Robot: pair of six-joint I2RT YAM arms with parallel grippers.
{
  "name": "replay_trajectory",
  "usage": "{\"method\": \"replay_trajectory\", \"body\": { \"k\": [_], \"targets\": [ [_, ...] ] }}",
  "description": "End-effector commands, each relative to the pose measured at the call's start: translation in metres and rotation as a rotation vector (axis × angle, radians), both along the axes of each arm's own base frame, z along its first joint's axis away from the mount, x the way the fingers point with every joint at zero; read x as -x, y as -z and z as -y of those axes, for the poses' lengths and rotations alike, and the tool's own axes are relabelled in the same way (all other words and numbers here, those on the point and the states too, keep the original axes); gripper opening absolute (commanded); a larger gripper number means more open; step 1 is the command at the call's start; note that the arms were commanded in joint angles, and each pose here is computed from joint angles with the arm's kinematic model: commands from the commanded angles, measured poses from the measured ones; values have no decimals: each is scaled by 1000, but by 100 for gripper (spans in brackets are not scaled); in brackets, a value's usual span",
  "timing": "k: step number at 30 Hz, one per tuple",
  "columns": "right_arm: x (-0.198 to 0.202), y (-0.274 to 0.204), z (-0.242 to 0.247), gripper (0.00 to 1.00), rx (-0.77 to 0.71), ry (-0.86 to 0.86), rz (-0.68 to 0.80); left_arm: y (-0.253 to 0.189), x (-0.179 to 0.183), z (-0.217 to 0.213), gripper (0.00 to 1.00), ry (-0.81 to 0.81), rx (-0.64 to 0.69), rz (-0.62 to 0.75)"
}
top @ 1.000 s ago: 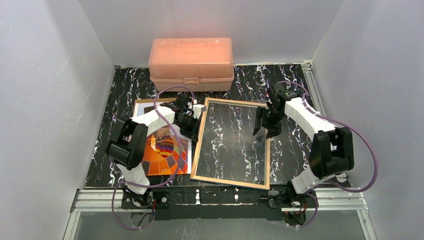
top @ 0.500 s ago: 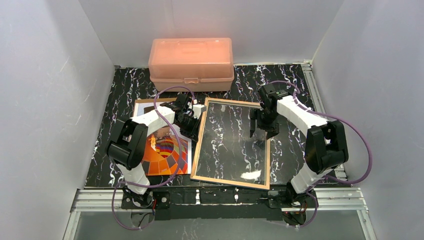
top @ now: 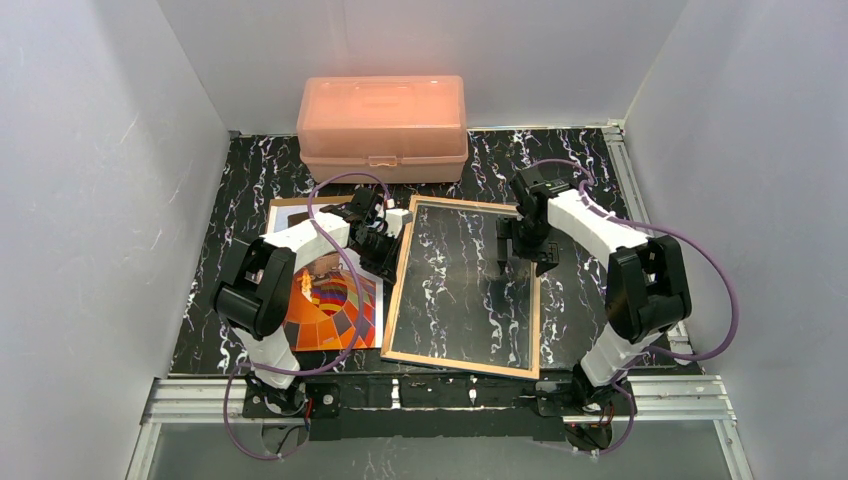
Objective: Put the photo into the frame
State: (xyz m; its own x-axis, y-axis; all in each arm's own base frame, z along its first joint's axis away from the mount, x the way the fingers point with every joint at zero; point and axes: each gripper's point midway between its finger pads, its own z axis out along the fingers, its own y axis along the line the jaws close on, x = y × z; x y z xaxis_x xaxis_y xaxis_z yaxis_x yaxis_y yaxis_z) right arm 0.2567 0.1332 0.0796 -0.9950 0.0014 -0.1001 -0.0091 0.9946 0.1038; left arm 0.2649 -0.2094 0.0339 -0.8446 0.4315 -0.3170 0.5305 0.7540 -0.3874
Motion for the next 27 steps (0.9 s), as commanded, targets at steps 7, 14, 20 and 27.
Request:
{"method": "replay_trajectory", "body": {
  "k": [7, 14, 20, 27],
  "targets": [
    [-9, 11, 0, 95, 26, -11, 22, 16, 8, -20, 0, 6, -91, -5],
    [-11, 15, 1, 96, 36, -13, 19, 13, 7, -19, 0, 6, -88, -4],
    [-6, 22, 8, 96, 67, -9, 14, 11, 6, -21, 0, 5, -91, -4],
    [5, 40, 8, 95, 58, -9, -19, 10, 5, -23, 0, 1, -93, -2]
  ]
}}
